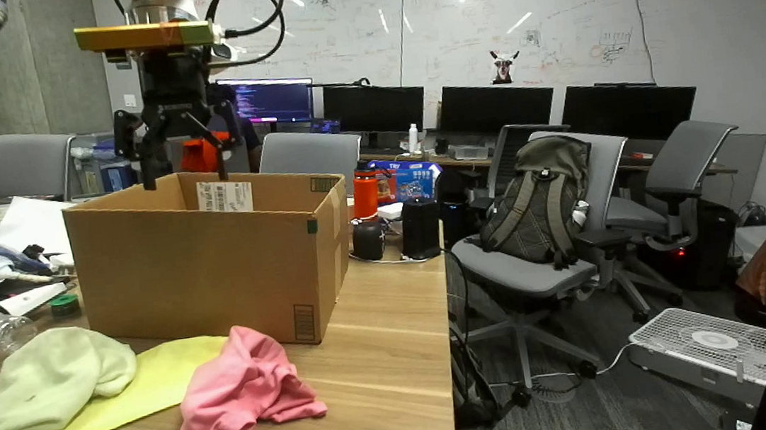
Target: Put two of the cloths into the box.
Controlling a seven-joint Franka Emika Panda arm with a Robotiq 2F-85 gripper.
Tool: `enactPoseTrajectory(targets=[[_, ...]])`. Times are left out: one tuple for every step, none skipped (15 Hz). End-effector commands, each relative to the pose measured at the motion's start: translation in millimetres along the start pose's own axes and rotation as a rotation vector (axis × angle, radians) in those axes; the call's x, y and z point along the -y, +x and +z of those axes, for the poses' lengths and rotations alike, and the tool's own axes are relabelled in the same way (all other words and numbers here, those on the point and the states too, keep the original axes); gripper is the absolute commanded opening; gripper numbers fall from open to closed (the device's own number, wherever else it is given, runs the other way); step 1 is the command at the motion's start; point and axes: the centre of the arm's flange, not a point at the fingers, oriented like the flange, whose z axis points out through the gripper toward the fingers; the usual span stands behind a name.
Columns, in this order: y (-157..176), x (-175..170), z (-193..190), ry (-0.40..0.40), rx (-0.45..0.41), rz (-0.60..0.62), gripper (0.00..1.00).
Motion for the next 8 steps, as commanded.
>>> enactPoseTrajectory(targets=[[-11.6,19.6,15.7,0.027,-0.026,-0.066,1.0],[-10.9,27.2,20.9,0.025,-0.036,-0.082,1.0],[-9.9,32.3,24.4,0.026,-0.039,-0.095,1.0],[-9.0,38.6,28.2,0.03,-0.042,-0.108,1.0],[-8.7,44.2,32.3,0.029,-0.048,-0.12,1.0],[-8.4,50.9,36.2,0.028,-0.053,-0.131,1.0],[-8.3,55.7,38.6,0.026,-0.057,-0.14,1.0],[-7.5,61.5,43.0,0.023,-0.065,-0.149,1.0]])
